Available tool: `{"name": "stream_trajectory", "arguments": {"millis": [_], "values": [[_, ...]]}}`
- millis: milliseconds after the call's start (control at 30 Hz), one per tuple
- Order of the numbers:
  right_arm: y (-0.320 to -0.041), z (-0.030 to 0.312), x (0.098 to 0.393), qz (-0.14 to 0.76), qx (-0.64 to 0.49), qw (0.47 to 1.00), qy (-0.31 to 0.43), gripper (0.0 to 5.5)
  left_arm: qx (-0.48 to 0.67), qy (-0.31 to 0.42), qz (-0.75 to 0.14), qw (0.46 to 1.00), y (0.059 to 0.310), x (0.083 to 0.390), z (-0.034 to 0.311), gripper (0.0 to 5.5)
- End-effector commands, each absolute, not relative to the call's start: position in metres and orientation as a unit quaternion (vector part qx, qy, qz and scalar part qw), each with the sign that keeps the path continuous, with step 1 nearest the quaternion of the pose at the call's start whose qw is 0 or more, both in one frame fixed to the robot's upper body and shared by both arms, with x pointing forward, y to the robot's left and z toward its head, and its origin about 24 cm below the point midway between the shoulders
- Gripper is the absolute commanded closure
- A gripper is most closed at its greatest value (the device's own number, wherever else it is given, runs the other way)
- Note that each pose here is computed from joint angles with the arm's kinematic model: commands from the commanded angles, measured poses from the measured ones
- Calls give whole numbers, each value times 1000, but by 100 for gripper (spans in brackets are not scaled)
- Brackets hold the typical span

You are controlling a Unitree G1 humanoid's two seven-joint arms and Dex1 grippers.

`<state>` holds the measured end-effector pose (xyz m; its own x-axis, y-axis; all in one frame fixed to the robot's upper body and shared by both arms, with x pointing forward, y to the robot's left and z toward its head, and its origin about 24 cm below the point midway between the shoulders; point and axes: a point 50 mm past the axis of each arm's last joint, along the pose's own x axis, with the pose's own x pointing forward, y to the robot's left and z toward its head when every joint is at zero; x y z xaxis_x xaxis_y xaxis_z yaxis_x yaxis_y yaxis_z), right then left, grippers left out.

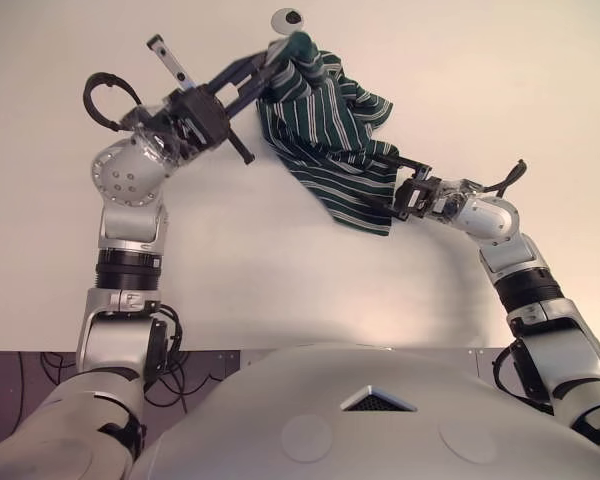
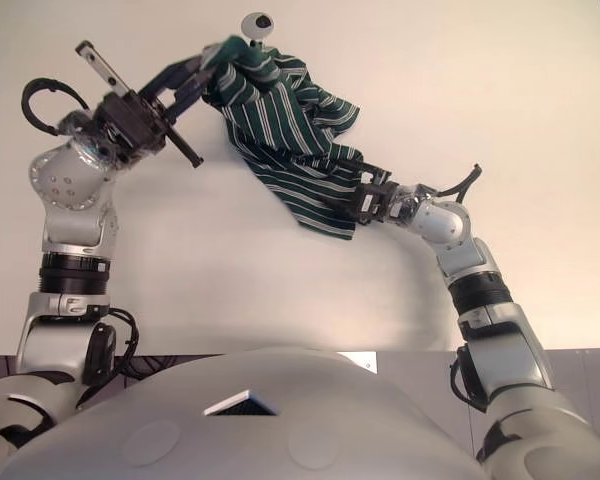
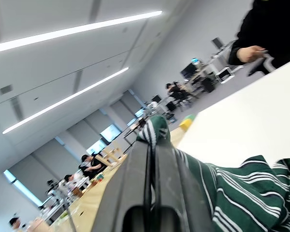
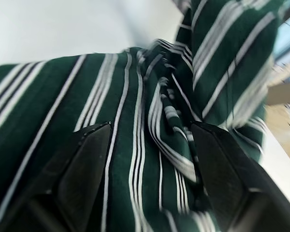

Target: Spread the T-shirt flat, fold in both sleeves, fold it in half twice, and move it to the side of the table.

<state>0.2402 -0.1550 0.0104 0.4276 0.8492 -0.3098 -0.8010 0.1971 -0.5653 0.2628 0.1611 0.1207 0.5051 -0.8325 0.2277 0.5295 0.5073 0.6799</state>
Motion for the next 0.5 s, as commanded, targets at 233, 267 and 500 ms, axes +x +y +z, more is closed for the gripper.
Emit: {"name": "stream_trajectory", "arguments": {"millis": [233, 267, 500], "values": [[-155, 18, 142, 746, -236, 614, 98, 248, 331, -237, -471, 783, 182, 255, 117, 548], [-148, 28, 135, 760, -203, 612, 84, 248, 314, -229, -493, 779, 185, 250, 116, 548], [-146, 79, 152, 736, -83, 671, 14, 248, 249, -155, -592, 751, 203, 234, 104, 548]]}}
